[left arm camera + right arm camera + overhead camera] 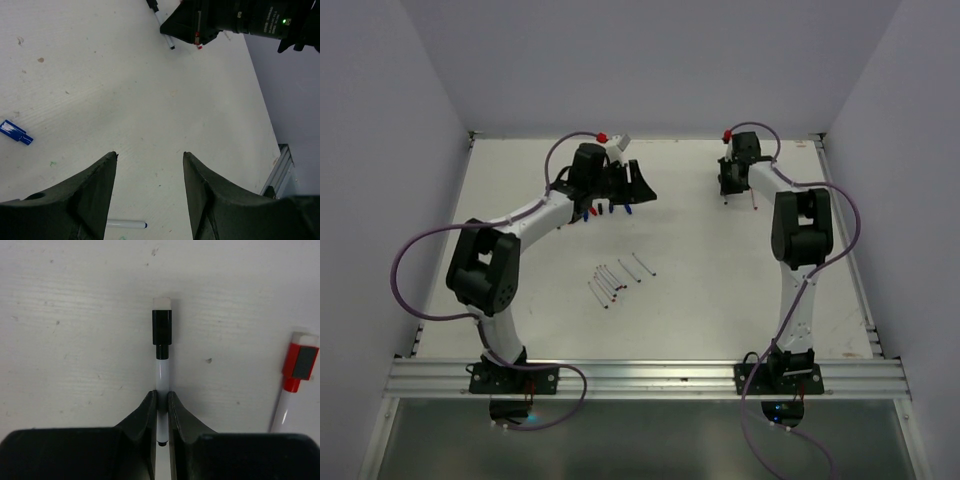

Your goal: Open the pen caps

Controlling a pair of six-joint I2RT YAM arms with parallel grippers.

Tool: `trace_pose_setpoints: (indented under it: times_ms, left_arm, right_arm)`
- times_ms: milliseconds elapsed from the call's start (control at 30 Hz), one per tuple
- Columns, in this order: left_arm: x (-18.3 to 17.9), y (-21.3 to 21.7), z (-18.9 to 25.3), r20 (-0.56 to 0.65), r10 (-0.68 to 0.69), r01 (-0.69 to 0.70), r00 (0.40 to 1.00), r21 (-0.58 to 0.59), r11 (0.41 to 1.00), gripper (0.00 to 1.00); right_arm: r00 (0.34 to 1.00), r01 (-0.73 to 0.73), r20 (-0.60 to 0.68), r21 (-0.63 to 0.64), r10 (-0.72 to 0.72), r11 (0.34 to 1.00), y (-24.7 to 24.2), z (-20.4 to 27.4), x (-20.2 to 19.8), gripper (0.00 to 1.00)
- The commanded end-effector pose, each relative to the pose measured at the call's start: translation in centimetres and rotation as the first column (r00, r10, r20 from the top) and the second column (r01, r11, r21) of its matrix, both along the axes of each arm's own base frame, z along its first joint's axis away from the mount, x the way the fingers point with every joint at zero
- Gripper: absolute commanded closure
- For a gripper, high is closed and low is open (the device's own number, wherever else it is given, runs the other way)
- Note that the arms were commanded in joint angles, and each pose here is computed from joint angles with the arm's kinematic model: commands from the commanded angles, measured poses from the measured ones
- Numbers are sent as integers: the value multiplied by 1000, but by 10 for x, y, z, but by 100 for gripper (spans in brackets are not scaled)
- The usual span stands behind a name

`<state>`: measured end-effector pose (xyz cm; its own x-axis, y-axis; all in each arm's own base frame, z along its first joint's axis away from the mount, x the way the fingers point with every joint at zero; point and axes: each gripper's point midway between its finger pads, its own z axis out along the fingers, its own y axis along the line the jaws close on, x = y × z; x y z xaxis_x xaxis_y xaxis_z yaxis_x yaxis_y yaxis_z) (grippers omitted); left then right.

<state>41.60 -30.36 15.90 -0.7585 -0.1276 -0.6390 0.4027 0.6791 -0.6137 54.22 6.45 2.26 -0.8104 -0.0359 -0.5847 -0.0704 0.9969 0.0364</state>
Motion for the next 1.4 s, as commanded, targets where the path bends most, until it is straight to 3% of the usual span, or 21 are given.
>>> trace_pose_setpoints:
  times_ms: [0,233,367,800,1033,1367]
  left_arm:
    - [-1,4,37,54,-15,22,998,-145,989,42]
    - [0,7,18,-56,-13,2,998,-198,980,46]
    - [2,6,17,-61,-11,-1,998,-200,980,47]
    - [4,0,26,-42,-32,21,999,-240,971,46]
    - [-4,-14,35,-33,-100,84,994,-319,944,45]
    - [-11,-18,24,-59,-112,89,992,-306,948,45]
  right_arm:
    - [999,-39,-25,106,42,994,42,7,-30,100]
    - [992,-113,76,174,101,978,87,51,-62,100]
    - [977,-190,133,209,164,959,117,80,-85,100]
    - [925,-374,176,252,338,893,165,104,-162,100]
    - [899,-430,210,249,385,868,182,116,-177,100]
    - [891,-422,292,258,346,869,191,136,-175,100]
